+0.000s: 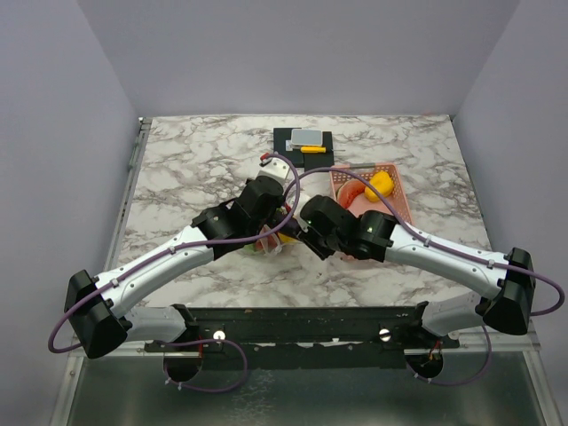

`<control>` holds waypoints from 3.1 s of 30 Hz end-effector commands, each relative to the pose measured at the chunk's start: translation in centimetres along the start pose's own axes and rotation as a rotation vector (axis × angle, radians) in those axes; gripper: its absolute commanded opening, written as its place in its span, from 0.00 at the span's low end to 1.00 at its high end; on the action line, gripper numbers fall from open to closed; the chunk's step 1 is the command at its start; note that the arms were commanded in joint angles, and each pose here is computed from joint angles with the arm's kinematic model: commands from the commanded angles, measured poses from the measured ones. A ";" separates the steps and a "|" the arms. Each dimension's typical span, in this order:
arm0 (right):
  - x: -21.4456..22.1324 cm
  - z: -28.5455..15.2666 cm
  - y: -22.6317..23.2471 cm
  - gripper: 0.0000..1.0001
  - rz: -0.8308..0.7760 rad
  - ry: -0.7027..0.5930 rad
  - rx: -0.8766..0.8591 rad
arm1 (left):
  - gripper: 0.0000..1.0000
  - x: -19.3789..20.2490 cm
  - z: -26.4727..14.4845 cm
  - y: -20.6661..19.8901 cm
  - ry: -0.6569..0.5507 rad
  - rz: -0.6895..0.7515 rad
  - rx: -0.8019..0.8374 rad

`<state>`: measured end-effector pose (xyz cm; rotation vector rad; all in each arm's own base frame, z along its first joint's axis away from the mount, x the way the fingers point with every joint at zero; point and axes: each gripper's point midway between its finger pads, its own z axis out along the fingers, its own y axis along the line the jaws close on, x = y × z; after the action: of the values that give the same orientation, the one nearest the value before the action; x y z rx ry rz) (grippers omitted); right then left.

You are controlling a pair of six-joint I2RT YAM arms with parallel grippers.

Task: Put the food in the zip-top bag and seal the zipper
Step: Place the fake vegetable in the zipper food storage bag.

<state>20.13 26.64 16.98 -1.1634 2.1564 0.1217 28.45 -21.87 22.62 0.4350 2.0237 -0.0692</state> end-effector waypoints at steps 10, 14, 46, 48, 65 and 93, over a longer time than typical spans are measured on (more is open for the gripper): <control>-2.9 1.2 0.0 0.53 -0.005 -0.102 0.026 | 0.00 -0.1 -0.2 -0.1 -0.004 -0.004 0.016; -3.2 0.7 -0.3 0.57 0.021 -0.131 0.037 | 0.00 -0.1 -0.2 -0.1 -0.002 -0.002 0.017; 0.8 -5.7 -3.6 0.83 0.717 -0.292 0.190 | 0.00 0.2 0.0 -0.2 0.005 -0.004 0.015; 1.0 -5.5 -3.2 0.84 0.762 -0.302 0.168 | 0.00 0.2 0.0 -0.2 0.005 -0.004 0.014; -0.2 -3.9 -0.2 0.81 1.067 -0.424 -0.043 | 0.00 0.1 -0.1 -0.2 0.004 -0.006 0.016; -2.2 -1.1 -0.9 0.01 1.091 -0.476 -0.039 | 0.00 0.0 -0.2 -0.3 0.000 -0.007 0.026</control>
<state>20.54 27.11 17.66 0.1801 2.1363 0.8077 28.44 -21.88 22.62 0.4355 2.0238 -0.0699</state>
